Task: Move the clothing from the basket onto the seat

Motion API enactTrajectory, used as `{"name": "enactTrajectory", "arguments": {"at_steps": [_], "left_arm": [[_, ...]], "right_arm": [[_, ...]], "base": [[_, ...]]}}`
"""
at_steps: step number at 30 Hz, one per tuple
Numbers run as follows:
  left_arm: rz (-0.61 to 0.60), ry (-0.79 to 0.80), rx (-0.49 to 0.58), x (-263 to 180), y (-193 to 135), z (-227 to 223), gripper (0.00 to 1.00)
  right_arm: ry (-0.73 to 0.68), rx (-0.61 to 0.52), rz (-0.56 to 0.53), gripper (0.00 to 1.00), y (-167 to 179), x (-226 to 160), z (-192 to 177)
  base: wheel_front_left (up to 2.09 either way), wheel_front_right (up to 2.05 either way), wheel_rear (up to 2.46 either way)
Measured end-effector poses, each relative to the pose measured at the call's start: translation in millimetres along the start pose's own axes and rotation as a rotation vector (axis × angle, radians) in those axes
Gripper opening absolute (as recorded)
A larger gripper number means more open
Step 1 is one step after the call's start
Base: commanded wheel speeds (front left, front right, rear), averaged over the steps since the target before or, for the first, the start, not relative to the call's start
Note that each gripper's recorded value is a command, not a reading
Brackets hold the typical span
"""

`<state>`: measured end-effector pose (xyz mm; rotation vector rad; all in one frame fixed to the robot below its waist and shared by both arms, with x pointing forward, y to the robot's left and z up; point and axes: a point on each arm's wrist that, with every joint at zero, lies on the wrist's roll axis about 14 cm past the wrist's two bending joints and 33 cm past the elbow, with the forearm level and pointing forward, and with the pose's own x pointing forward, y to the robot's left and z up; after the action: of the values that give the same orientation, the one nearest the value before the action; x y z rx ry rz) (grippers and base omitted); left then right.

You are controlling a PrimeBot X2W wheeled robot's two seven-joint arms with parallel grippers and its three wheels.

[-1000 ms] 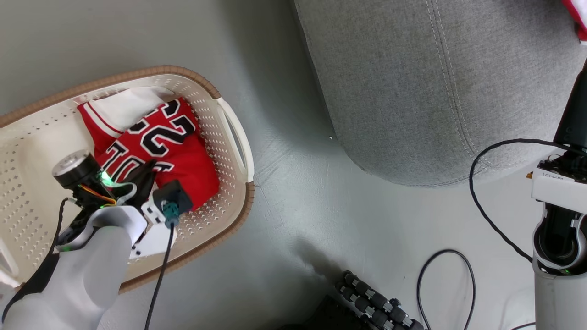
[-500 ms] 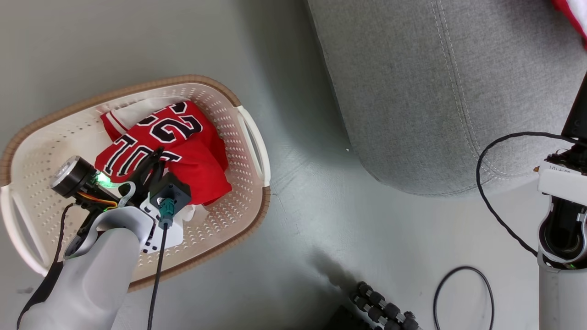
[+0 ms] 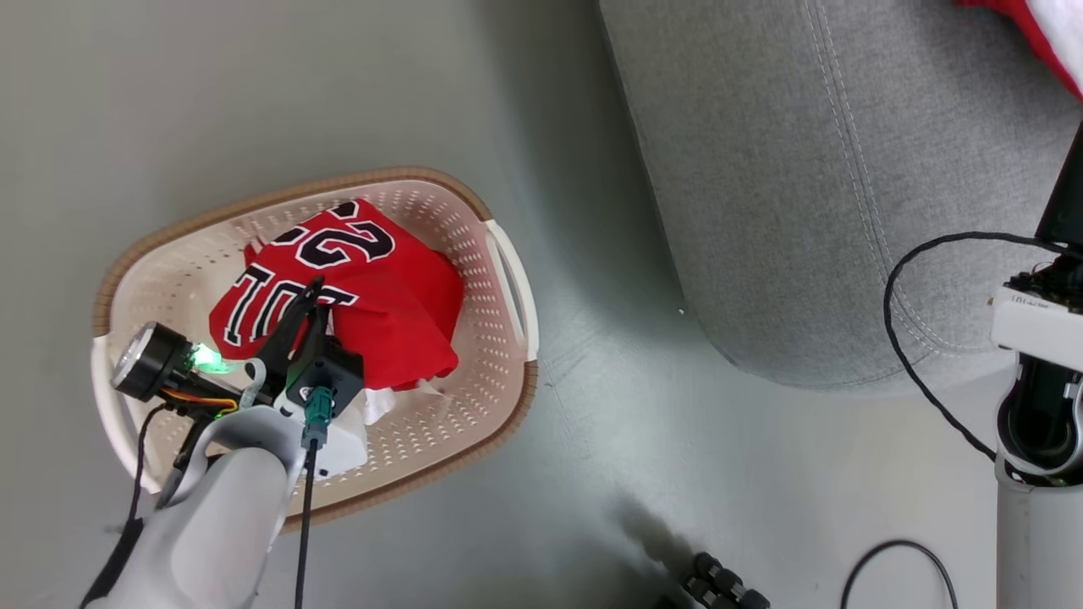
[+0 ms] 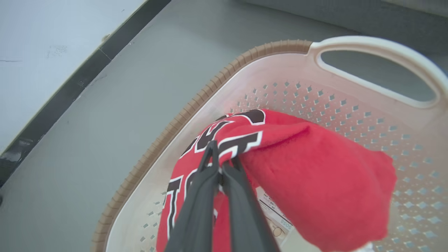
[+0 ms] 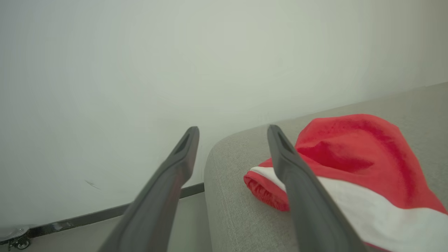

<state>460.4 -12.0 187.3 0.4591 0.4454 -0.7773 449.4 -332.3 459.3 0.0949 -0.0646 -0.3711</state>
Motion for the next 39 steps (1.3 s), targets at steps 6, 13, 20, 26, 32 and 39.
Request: {"name": "enactTrajectory", "arguments": {"at_steps": [6,13,20,26,32,39], "left_arm": [[0.074,-0.079,-0.052,-10,15,35,0.0],[0.174,-0.157,-0.101,-28,39,68,0.0],[0.315,-0.283,-0.137,-57,77,115,0.0],[0.415,-0.372,-0.191,-83,106,148,0.0],[0.488,-0.441,-0.246,-111,125,172,0.0],[0.551,-0.48,-0.297,-139,140,184,0.0]], "right_arm": [[-0.026,-0.002,0.032,1.0,11,2,9],[-0.062,0.001,0.068,1.0,24,3,23],[-0.112,-0.001,0.109,1.0,38,3,43],[-0.152,0.006,0.144,1.0,51,2,59],[-0.191,0.017,0.177,1.0,63,-1,75],[-0.209,0.029,0.221,1.0,78,-9,86]], "base": [[0.0,0.0,0.0],[0.0,0.0,0.0],[0.0,0.0,0.0],[0.0,0.0,0.0],[0.0,0.0,0.0],[0.0,0.0,0.0]]}}
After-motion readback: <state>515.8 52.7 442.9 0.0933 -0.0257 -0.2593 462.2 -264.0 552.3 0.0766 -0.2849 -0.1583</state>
